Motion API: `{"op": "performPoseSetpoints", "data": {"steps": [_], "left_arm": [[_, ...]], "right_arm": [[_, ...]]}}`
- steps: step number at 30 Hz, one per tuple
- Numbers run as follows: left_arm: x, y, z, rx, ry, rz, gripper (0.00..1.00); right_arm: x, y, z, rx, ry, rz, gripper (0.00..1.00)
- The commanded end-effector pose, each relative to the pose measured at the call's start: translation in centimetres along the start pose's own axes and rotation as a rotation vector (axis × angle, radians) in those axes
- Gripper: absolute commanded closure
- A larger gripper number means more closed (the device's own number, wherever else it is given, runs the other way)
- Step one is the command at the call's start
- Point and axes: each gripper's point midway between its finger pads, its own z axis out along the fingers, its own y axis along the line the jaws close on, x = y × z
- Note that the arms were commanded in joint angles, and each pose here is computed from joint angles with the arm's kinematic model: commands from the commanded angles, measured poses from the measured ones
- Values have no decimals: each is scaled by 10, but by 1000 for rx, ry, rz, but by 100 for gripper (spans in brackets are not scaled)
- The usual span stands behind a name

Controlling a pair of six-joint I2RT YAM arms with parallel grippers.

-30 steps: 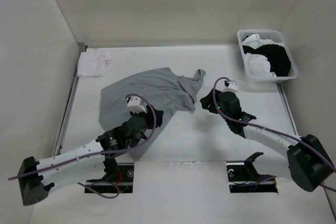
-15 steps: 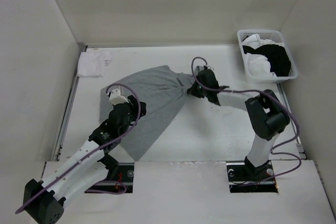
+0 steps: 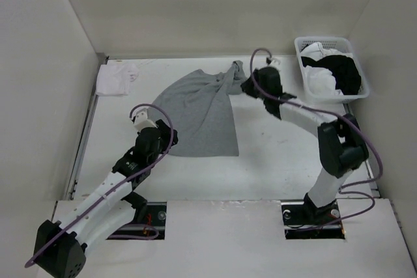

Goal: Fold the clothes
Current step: Flatten the tank top out

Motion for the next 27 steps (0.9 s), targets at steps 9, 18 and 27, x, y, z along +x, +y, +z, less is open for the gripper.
{"op": "performPoseSetpoints", "data": {"steps": [9,18,27], "left_arm": [[-6,97,31,-274,-52,-229,55],[-15,106,67,-271,-44,-276,54],[-18,103,95,-274,-30,-306,87]], "right_arm": [[216,-28,-174,-30,304,-155,47],[233,-27,-176,-65,371,-128,48],[236,-20,-161,-85,383,-119,84]]}}
